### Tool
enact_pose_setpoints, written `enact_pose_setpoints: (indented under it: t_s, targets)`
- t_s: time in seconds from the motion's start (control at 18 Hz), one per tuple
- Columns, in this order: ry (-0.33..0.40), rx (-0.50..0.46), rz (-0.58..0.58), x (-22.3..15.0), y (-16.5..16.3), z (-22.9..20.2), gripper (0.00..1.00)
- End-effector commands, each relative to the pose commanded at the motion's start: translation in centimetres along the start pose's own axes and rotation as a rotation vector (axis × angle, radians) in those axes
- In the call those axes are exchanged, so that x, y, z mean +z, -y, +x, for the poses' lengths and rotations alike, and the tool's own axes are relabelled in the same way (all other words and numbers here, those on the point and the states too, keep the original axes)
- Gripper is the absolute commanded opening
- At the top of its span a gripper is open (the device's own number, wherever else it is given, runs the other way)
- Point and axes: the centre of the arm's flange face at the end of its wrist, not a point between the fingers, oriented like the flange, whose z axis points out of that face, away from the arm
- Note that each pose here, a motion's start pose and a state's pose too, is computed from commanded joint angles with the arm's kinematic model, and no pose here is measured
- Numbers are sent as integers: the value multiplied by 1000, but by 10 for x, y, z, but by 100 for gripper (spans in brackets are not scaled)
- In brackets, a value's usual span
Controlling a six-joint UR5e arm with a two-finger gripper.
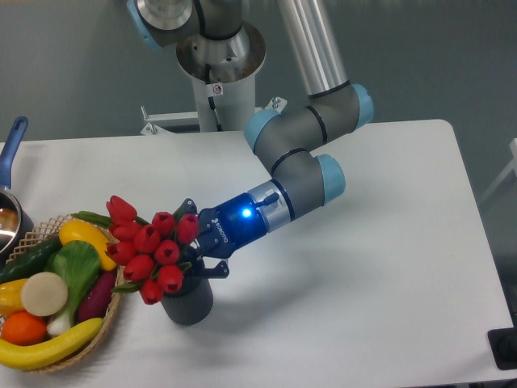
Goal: Insert the flowers into the vase
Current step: 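Lower the tulip stems into the grey vase opening, then open the gripper to release the tulips in the vase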
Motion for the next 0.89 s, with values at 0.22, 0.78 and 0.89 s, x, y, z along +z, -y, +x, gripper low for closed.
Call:
enact_pose_setpoints:
  t_s: [0.22, 0.78, 0.89]
  targets:
    - [4, -17, -8, -1, -9, 3, 37]
    - [20, -19, -22, -8, -11, 0, 69]
    - [23, -19, -21, -10, -11, -1, 73]
